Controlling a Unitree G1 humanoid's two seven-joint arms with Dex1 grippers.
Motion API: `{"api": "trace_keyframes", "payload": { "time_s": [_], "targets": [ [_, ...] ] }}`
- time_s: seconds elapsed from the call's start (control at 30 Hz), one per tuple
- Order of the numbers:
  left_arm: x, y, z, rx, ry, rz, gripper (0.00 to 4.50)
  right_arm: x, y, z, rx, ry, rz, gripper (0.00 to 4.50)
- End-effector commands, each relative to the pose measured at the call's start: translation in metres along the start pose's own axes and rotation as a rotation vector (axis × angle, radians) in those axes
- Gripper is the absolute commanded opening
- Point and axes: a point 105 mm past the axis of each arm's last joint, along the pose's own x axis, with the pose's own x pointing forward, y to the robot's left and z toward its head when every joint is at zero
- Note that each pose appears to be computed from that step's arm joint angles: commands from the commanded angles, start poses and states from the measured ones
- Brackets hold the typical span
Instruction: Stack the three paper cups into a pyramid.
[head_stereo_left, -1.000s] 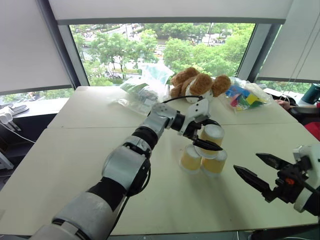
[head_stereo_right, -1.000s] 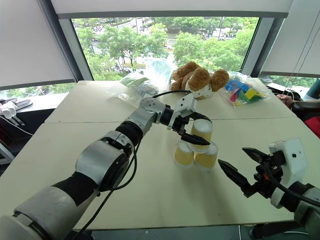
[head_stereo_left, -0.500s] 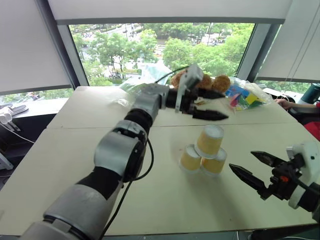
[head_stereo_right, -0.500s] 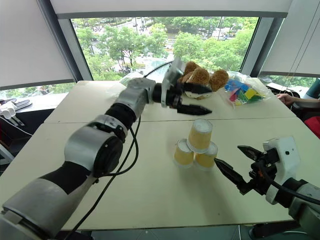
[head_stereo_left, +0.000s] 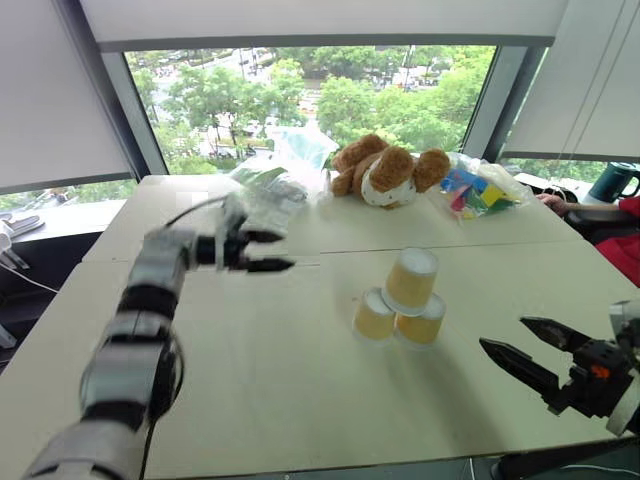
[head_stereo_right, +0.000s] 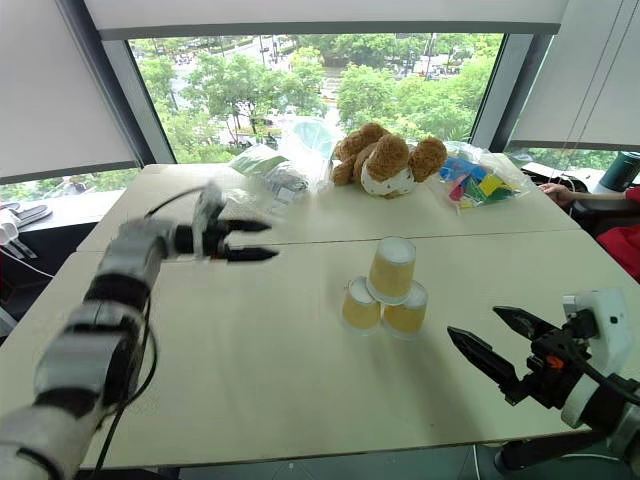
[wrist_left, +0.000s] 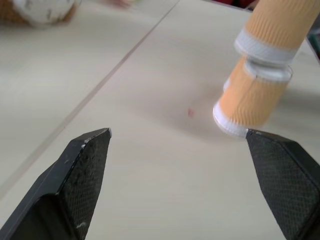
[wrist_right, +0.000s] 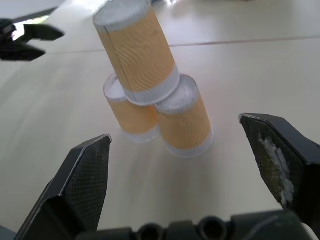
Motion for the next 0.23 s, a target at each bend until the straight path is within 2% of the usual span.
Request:
{"api": "trace_keyframes", "payload": {
  "time_s": [0.03, 0.17, 0.23],
  "targets": [
    [-0.014, -0.039, 0.012, -0.005, -0.047, 0.036, 4.41, -0.003, -0.013, -0.009, -0.007, 0.024, -0.019, 4.50],
    [-0.019, -0.091, -0.018, -0.167, -0.044, 0.061, 4.41, -0.002, -0.021, -0.022, -0.018, 0.090, -0.012, 4.50],
    [-0.019, -0.103, -0.029, -0.197, -0.030, 0.088, 4.41, 0.001, -0.023, -0.021, -0.023, 0.086, 0.000, 4.50]
  ]
}}
